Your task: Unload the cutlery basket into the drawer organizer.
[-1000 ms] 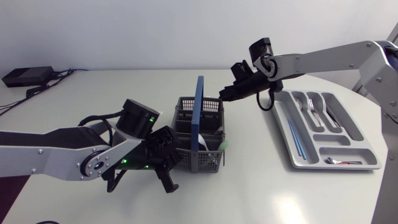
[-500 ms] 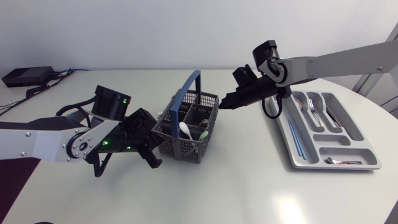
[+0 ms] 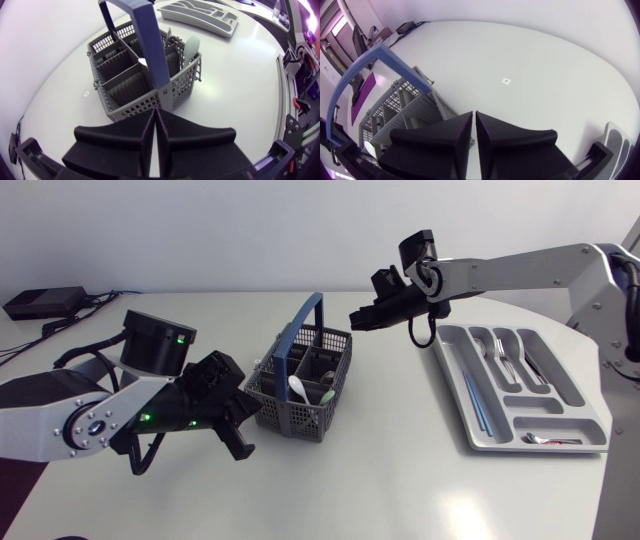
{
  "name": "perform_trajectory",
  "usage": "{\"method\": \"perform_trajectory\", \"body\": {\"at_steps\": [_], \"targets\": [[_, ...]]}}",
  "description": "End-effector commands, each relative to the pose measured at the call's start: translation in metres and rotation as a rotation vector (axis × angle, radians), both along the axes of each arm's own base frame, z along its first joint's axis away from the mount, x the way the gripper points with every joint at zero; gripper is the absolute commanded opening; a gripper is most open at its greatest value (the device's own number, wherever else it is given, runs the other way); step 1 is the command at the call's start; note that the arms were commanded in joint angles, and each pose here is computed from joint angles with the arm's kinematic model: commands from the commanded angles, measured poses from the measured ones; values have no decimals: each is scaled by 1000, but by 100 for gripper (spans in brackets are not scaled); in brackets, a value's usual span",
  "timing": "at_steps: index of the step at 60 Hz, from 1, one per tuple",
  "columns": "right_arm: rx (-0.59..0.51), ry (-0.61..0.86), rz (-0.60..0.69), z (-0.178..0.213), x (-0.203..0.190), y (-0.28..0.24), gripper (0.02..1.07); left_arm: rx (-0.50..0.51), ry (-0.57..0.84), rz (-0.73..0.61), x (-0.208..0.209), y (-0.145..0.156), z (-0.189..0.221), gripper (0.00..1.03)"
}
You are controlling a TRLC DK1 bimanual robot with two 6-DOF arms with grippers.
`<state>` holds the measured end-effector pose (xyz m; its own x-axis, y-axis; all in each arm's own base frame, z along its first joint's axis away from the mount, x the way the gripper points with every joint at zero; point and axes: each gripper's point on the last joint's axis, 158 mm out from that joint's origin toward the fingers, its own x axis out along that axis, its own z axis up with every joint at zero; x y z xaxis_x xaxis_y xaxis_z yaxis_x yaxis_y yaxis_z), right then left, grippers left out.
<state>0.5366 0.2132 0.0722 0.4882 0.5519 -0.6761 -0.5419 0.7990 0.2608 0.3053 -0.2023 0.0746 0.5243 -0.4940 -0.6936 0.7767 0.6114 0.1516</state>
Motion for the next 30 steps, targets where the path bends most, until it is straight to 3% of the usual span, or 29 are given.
{"method": "perform_trajectory", "body": {"at_steps": [1,13,30], "targets": [[11,31,-21,-10,11,4,15,20,13,-27,-12,2,-8,6],[43,100,70,-19,-9,27,15,32,16,-19,-15,11,-13,6],[20,132,183,-10,-74,46,15,46,3,31,-11,37,-16,6]]}}
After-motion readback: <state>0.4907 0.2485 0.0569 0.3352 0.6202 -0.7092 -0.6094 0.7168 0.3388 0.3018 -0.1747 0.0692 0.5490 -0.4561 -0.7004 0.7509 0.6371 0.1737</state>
